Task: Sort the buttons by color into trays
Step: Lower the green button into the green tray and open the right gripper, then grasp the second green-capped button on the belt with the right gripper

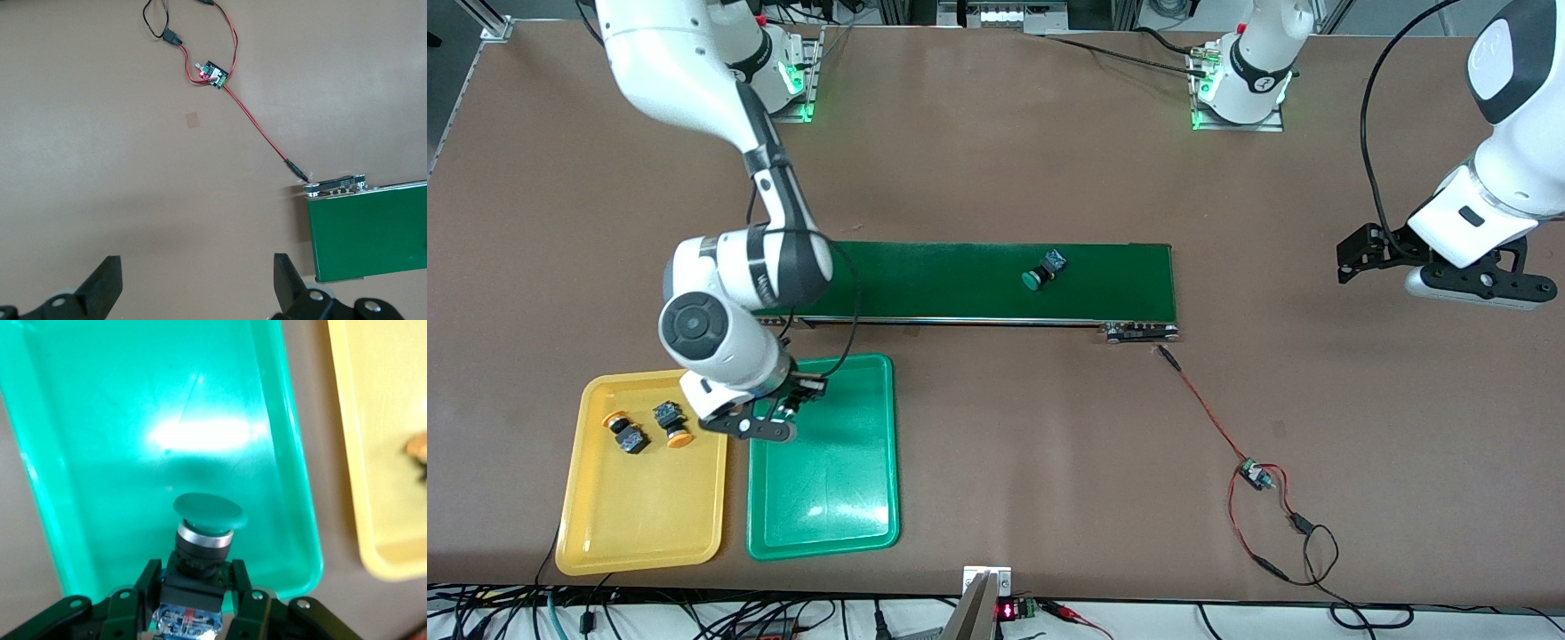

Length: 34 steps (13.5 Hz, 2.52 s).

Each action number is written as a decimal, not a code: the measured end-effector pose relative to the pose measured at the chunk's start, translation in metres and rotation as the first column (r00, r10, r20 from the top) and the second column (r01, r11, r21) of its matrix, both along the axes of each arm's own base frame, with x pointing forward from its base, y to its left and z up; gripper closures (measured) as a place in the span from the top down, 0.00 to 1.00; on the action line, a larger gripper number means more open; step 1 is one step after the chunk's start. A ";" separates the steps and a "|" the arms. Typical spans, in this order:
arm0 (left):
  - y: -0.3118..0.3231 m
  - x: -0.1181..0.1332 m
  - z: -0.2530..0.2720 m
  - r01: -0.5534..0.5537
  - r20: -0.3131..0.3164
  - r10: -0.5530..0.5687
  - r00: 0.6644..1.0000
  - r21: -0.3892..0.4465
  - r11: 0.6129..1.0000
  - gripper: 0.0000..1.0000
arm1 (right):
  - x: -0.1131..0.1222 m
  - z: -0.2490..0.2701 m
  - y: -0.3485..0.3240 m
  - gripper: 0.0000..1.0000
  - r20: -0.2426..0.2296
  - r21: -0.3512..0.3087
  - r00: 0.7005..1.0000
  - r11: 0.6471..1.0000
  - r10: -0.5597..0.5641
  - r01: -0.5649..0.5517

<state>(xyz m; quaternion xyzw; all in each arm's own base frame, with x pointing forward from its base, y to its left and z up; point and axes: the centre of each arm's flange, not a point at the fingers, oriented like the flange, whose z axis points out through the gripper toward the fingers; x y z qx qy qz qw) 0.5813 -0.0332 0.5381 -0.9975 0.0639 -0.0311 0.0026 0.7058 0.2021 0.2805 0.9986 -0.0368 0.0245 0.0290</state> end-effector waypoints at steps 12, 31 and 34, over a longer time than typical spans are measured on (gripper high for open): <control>0.000 -0.001 -0.001 0.000 -0.011 0.000 1.000 0.001 1.000 1.00 | 0.024 -0.054 -0.019 0.89 0.077 -0.045 0.978 0.981 0.193 -0.190; 0.000 -0.002 -0.001 0.000 -0.016 0.000 1.000 0.001 1.000 1.00 | -0.159 0.059 0.245 1.00 -0.140 -0.063 0.962 0.972 -0.232 0.226; 0.000 -0.002 -0.001 0.000 -0.016 0.000 1.000 0.001 1.000 1.00 | -0.178 0.052 0.267 1.00 -0.130 -0.080 0.926 0.935 -0.354 0.346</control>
